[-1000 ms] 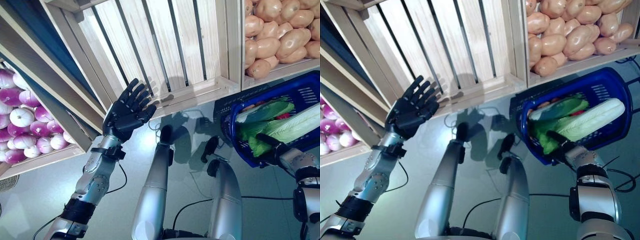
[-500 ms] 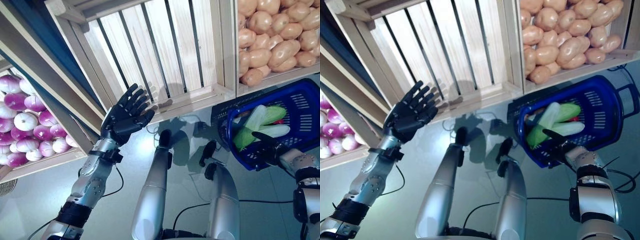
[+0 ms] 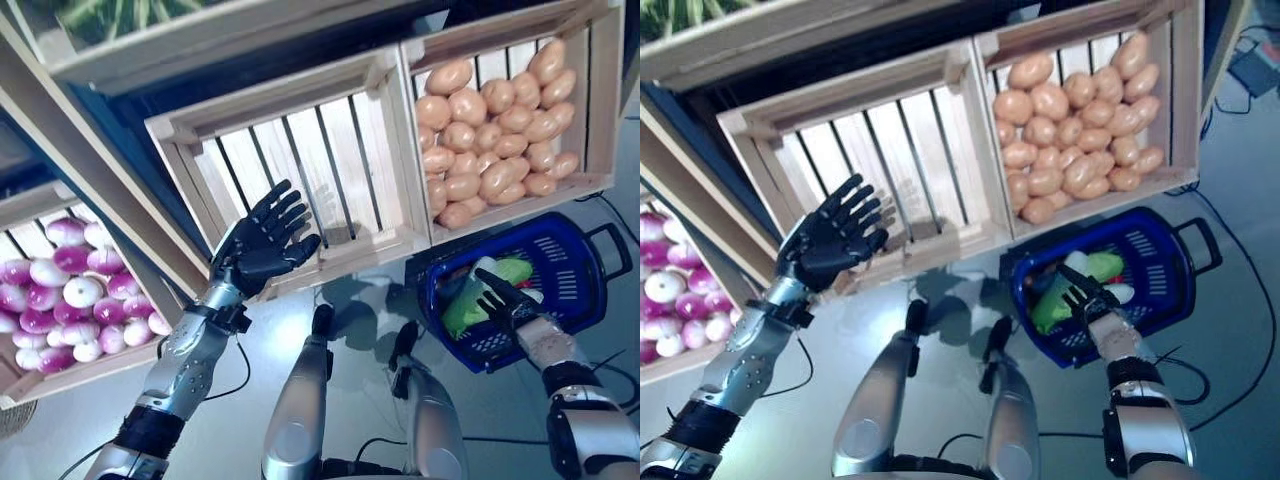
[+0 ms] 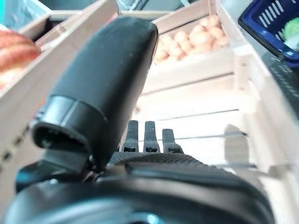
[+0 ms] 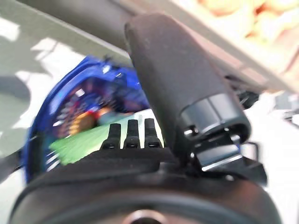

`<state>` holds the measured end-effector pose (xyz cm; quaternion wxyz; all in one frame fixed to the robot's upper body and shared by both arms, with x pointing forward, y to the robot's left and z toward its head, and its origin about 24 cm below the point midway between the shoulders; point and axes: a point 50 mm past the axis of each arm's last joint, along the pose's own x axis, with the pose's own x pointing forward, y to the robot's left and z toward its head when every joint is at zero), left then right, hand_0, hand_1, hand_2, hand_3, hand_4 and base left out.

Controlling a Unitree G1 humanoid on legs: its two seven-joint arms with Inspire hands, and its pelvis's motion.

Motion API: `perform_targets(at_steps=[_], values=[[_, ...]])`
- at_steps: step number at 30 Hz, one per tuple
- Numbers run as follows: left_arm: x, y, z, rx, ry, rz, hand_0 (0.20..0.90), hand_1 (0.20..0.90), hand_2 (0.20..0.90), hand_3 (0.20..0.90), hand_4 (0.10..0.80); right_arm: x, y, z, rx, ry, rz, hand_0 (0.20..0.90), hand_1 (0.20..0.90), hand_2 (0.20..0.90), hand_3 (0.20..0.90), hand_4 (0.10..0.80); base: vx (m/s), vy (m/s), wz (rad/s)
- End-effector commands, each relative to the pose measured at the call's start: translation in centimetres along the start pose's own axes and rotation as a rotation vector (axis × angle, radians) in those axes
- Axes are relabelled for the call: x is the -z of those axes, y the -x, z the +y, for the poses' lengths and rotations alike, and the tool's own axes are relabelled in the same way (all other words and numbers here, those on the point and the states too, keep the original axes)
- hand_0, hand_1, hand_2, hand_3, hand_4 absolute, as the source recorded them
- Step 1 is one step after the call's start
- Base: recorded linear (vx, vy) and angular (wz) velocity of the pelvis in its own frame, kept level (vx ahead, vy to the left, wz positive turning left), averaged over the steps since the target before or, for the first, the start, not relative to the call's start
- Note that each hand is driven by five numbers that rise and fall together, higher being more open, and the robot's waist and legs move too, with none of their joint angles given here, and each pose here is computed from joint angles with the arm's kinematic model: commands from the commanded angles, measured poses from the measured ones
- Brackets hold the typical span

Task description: Put vegetables into the basket

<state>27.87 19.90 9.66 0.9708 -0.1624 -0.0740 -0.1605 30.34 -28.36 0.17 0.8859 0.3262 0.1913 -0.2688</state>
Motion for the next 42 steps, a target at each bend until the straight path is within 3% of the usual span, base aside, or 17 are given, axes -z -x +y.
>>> perform_targets(at_steps=[1, 6, 10, 14, 20, 23, 25, 35, 42], values=[[-0.4, -0.1, -2.3, 0.107, -0.017, -0.086, 0.900, 0.900, 0.900, 0.900, 0.800, -2.7, 1.1, -0.1, -0.021, 0.131, -0.248, 0.900, 0.900, 0.900, 0.900, 0.800, 0.129, 0.151, -0.14], [2.7, 1.3, -1.7, 0.035, -0.072, 0.022, 0.900, 0.900, 0.900, 0.900, 0.800, 1.2, 3.8, 0.0, -0.088, 0.316, -0.305, 0.900, 0.900, 0.900, 0.900, 0.800, 0.190, 0.180, -0.19], [5.0, 2.8, -1.6, 0.043, -0.244, 0.137, 0.900, 0.900, 0.900, 0.900, 0.800, 4.8, 5.5, 0.2, -0.174, 0.499, -0.275, 0.900, 0.900, 0.900, 0.900, 0.800, 0.188, 0.145, -0.14], [6.7, 3.7, -1.0, 0.046, -0.260, 0.254, 0.900, 0.900, 0.900, 0.900, 0.800, 7.2, 6.3, -0.6, -0.268, 0.737, -0.197, 0.900, 0.900, 0.900, 0.900, 0.800, 0.126, 0.111, -0.15], [10.8, 6.3, 0.7, 0.079, -0.420, 0.502, 0.900, 0.900, 0.900, 0.900, 0.800, 11.5, 6.7, -5.0, -0.340, 1.006, 0.082, 0.900, 0.900, 0.900, 0.900, 0.800, 0.048, 0.052, -0.06], [13.2, 7.9, 1.6, 0.068, -0.450, 0.650, 0.900, 0.900, 0.900, 0.900, 0.800, 13.3, 6.9, -8.0, -0.261, 1.121, 0.235, 0.900, 0.900, 0.900, 0.900, 0.800, 0.033, 0.032, -0.05], [15.1, 9.5, 2.3, 0.011, -0.440, 0.774, 0.900, 0.900, 0.900, 0.900, 0.800, 14.9, 7.3, -11.1, -0.122, 1.090, 0.379, 0.900, 0.900, 0.900, 0.900, 0.800, 0.041, 0.026, -0.01], [19.9, 15.3, 3.4, -0.164, -0.469, 1.089, 0.900, 0.900, 0.900, 0.900, 0.800, 18.4, 9.6, -16.5, 0.124, 1.049, 0.645, 0.900, 0.900, 0.900, 0.900, 0.800, 0.034, 0.011, -0.03], [21.5, 19.4, 3.3, -0.284, -0.429, 1.267, 0.900, 0.900, 0.900, 0.900, 0.800, 19.5, 10.1, -16.3, 0.105, 1.031, 0.685, 0.900, 0.900, 0.900, 0.900, 0.800, 0.031, -0.006, -0.01]])
